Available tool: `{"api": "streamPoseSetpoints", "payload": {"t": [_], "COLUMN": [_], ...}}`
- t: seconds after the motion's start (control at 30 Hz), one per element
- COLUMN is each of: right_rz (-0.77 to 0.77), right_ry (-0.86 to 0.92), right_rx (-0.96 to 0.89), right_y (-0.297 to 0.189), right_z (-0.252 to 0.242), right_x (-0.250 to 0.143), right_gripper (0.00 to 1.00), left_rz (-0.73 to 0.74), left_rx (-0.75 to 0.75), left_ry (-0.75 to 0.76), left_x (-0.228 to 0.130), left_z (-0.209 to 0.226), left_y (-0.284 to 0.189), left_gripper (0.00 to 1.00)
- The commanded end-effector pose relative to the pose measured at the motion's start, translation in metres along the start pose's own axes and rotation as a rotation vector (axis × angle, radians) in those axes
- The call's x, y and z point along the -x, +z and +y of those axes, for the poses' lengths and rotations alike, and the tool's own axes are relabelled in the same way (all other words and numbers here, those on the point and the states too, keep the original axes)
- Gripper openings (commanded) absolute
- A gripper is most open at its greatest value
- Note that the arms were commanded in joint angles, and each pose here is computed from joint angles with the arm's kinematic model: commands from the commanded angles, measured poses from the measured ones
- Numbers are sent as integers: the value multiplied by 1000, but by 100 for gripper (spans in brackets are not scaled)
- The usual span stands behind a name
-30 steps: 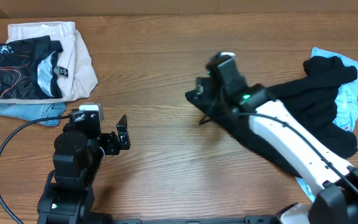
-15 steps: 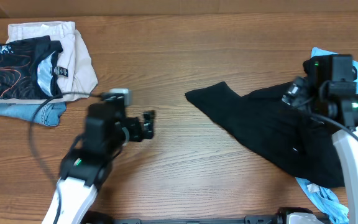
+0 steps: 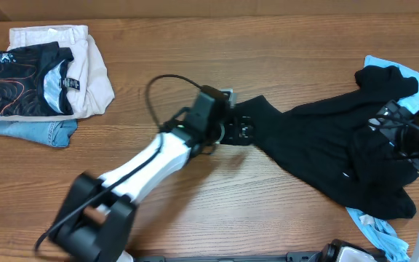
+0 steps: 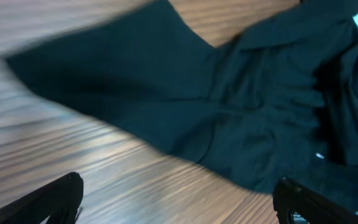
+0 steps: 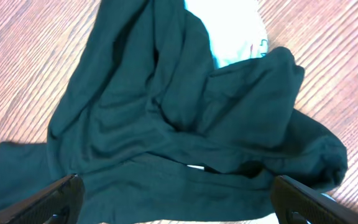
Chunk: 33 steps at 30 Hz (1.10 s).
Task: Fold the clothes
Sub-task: 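Grasp the T-shirt edge with the left gripper and pull it left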
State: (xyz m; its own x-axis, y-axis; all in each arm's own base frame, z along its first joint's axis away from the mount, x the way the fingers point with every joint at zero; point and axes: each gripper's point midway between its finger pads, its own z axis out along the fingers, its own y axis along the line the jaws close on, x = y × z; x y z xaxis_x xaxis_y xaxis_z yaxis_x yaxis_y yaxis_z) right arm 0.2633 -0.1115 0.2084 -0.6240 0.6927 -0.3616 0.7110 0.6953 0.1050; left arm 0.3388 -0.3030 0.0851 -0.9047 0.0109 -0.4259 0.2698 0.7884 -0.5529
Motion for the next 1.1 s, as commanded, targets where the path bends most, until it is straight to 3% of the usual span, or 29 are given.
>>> {"api": "streamPoseSetpoints", "payload": {"t": [0.0, 0.27, 0.33, 0.43, 0.53, 0.6, 0.63, 0.83, 0.97, 1.07], "right_rz": [4, 4, 4, 4, 4, 4, 4, 2, -5, -6], "right_ry": [-10, -10, -10, -9, -10, -10, -10, -17, -24, -24], "right_rx": [37, 38, 38, 39, 38, 38, 38, 35, 38, 40], "right_y": [-3, -3, -3, -3, -3, -3, -3, -3, -4, -4], "right_z": [5, 5, 5, 6, 5, 5, 5, 5, 6, 6], "right_x": [0, 0, 0, -1, 0, 0, 0, 0, 2, 2], "right_gripper": [100, 100, 100, 100, 99, 99, 99, 99, 100, 99], "left_rz": [53, 79, 83, 56, 7, -10, -12, -76, -267, -396], "left_rx": [-69, -126, -134, -141, -137, -149, -151, -203, -57, 140], "left_ry": [-74, -125, -131, -122, -115, -111, -112, 25, 128, 123], "left_x": [-13, -38, -44, -41, -30, -24, -22, 21, 103, 152], "left_z": [-22, -37, -38, -37, -36, -37, -36, -50, -32, 12], "left_y": [30, 80, 89, 97, 97, 96, 96, 61, -24, -94], "left_gripper": [100, 100, 96, 74, 42, 12, 4, 4, 4, 4]}}
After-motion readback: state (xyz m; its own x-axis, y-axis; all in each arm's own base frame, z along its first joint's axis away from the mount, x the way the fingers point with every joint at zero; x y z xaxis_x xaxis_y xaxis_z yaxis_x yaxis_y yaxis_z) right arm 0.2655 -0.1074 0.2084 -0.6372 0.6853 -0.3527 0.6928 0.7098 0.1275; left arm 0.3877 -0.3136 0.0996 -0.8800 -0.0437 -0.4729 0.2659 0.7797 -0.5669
